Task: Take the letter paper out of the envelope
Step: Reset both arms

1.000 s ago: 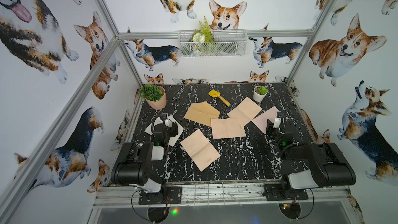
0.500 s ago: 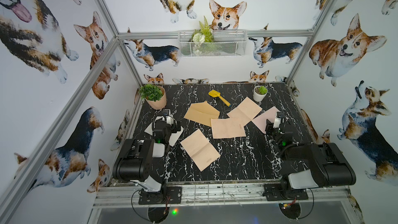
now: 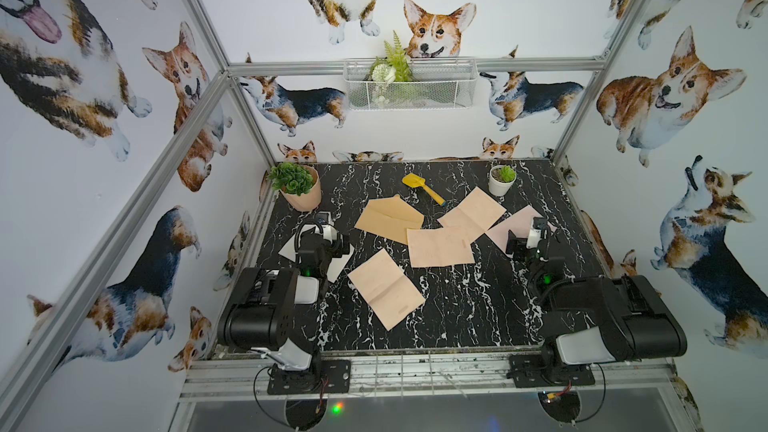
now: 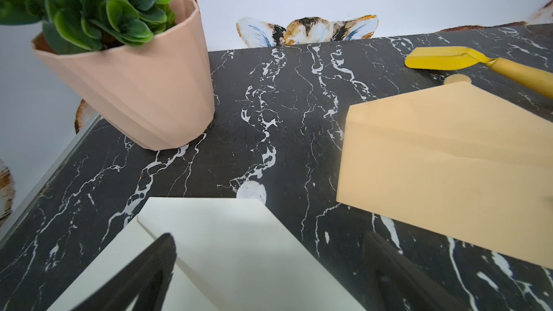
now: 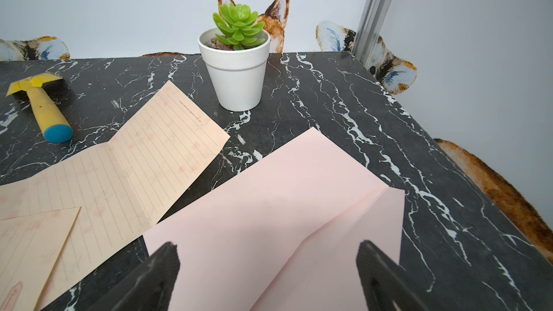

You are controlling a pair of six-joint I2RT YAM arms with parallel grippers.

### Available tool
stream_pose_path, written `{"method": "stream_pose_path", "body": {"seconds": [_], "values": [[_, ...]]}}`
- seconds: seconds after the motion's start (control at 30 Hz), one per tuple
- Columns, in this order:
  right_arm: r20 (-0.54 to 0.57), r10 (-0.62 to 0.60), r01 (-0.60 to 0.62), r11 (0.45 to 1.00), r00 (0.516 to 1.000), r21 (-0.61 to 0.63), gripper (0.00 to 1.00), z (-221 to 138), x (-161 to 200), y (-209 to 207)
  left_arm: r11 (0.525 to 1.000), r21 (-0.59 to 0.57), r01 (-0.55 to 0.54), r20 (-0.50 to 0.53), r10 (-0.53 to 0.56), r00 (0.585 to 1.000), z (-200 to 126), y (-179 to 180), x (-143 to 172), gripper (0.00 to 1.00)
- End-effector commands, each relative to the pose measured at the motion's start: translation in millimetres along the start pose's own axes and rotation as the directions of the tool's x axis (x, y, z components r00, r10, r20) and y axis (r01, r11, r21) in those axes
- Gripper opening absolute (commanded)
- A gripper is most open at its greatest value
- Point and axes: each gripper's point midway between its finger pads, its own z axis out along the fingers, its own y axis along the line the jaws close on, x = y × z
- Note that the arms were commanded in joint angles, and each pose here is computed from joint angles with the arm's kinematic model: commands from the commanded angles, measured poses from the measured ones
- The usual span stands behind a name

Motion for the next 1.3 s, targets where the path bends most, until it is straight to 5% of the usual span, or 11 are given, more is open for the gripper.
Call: {"method": "stream_pose_path", "body": {"seconds": [0.0, 0.17, 0.5, 0.93, 0.97, 1.03, 1.13, 1.27], "values": [[0.044, -0.008, 0.007, 1.000, 0.999, 0.018, 0.94, -2, -9, -2, 1.000, -0.009, -0.014, 0.030, 0.015, 0.999, -1, 1, -7, 1.00], [0.051, -0.010, 0.008, 1.000, 0.999, 0.021, 0.80, -2, -10, -2, 1.000, -0.013, -0.016, 0.031, 0.017, 0.999, -1, 1, -7, 1.00], [0.051, -0.010, 0.009, 1.000, 0.999, 0.022, 0.00, -3, -10, -2, 1.000, -0.012, -0.018, 0.029, 0.018, 0.999, -1, 0, -7, 1.00], [0.062, -0.014, 0.012, 1.000, 0.998, 0.027, 0.00, -4, -10, -2, 0.998, -0.060, 0.013, -0.015, -0.013, 1.000, 7, 11, -6, 1.00], [0.062, -0.014, 0.012, 1.000, 0.998, 0.027, 0.06, -4, -10, -2, 0.998, -0.060, 0.013, -0.015, -0.014, 1.000, 7, 11, -6, 1.00], [0.062, -0.014, 0.012, 1.000, 0.998, 0.026, 0.50, -4, -10, -2, 0.998, -0.060, 0.012, -0.015, -0.013, 1.000, 7, 11, -6, 1.00], [0.061, -0.014, 0.012, 1.000, 0.998, 0.029, 1.00, -4, -10, -3, 0.998, -0.060, 0.012, -0.015, -0.013, 1.000, 7, 11, -6, 1.00], [0.062, -0.014, 0.012, 1.000, 0.998, 0.028, 1.00, -4, -10, -2, 0.998, -0.061, 0.012, -0.015, -0.013, 1.000, 7, 11, -6, 1.00]]}}
